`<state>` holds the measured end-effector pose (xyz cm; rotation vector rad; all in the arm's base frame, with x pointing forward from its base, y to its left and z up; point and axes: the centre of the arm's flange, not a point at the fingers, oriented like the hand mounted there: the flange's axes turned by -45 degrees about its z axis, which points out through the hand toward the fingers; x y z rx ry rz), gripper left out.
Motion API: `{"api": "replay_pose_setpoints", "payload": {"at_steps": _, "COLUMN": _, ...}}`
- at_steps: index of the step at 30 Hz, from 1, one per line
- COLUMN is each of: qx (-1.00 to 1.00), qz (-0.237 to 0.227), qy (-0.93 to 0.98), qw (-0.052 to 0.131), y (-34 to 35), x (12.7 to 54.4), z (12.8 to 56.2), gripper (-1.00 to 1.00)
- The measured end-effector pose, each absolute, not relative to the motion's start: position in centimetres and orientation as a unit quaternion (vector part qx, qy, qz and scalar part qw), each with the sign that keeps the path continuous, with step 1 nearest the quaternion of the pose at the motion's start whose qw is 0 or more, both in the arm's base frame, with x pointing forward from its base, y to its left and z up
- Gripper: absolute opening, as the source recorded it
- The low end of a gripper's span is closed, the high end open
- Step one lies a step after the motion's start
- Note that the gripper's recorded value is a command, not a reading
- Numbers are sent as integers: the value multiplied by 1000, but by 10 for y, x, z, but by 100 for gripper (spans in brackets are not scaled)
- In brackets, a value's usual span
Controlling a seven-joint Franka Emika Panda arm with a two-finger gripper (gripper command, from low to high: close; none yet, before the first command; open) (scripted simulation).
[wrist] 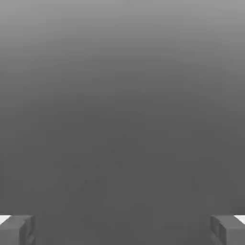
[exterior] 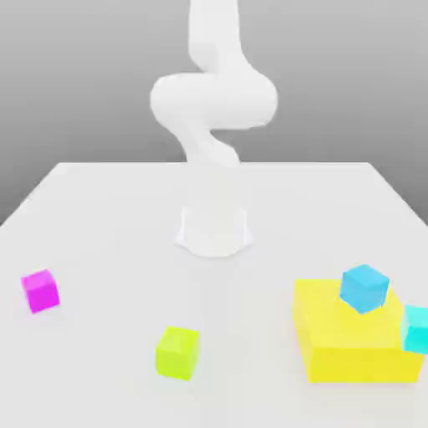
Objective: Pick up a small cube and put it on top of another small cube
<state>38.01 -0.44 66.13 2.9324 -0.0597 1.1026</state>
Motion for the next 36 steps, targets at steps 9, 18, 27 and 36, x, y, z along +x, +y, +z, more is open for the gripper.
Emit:
{"api": "replay_pose_setpoints", "payload": {"at_steps": 9, "qx": 978, "qz": 198, "qy": -68, "qw": 18, "y": -34, "x": 447, "z": 446, "gripper": 0}}
{"api": "replay_pose_setpoints", "payload": {"at_steps": 18, "qx": 992, "qz": 45, "qy": -117, "qw": 7, "y": -57, "x": 407, "z": 248, "gripper": 0}}
{"api": "replay_pose_setpoints", "payload": {"at_steps": 27, "qx": 992, "qz": 0, "qy": -129, "qw": 0, "y": -57, "x": 380, "z": 138, "gripper": -100}}
{"api": "replay_pose_setpoints", "payload": {"at_steps": 36, "qx": 992, "qz": 0, "qy": -130, "qw": -1, "y": -57, "x": 381, "z": 150, "gripper": -100}}
